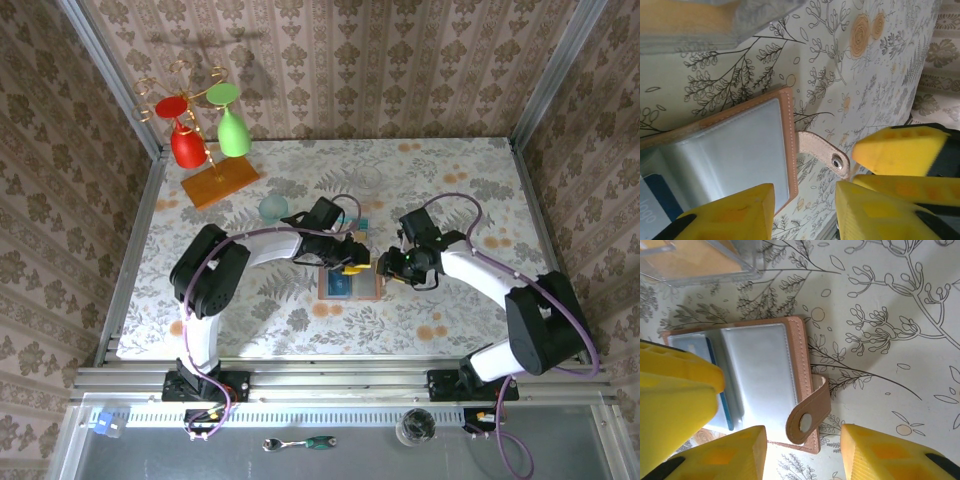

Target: Take the credit cards out of the card holder

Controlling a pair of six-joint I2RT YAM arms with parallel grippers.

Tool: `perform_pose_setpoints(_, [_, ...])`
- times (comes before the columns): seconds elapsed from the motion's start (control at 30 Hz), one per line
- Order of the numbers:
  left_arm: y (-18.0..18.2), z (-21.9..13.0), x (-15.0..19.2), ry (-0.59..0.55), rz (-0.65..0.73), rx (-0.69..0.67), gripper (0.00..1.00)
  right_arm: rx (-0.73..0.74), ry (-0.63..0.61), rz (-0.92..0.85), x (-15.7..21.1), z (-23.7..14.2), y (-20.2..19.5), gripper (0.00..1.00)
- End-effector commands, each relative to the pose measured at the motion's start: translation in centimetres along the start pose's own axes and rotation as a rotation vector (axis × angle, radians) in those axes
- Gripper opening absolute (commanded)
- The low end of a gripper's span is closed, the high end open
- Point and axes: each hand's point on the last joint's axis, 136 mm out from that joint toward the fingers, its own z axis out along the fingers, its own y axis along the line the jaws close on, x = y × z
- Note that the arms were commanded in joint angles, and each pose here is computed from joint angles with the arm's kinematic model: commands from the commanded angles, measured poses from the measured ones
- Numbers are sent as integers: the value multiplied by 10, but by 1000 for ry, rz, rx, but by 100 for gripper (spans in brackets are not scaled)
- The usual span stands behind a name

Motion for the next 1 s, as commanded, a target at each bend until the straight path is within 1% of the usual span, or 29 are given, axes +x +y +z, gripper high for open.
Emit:
perform_pose_setpoints(0.0, [-8, 1, 2, 17, 26, 15, 39, -14, 27, 8, 3, 10, 0, 44])
perform_pose_setpoints(0.13, [-9, -6, 0, -13, 37, 17, 40, -9, 37, 7, 2, 17, -2, 43])
perform_pose_setpoints(0.3, [-8, -21, -5, -69, 32, 22, 40, -22, 55, 6, 1, 29, -1, 40])
perform_pose_setpoints(0.43, [-6, -34, -8, -107, 25, 27, 40, -32, 64, 7, 0, 34, 0, 35])
perform_pose_setpoints(0.6, [0, -52, -11, -158, 24, 20, 39, -60, 73, 18, 0, 39, 4, 25])
perform_pose_setpoints(0.73, [11, -66, -10, -180, 6, 10, 39, -84, 77, 31, -1, 41, 9, 19])
perform_pose_setpoints(0.77, [18, -71, -13, -206, -1, -15, 39, -89, 80, 36, -1, 42, 10, 18])
perform_pose_setpoints(0.97, [41, -87, -6, -230, -29, -59, 38, -115, 98, 49, 2, 45, 15, 14])
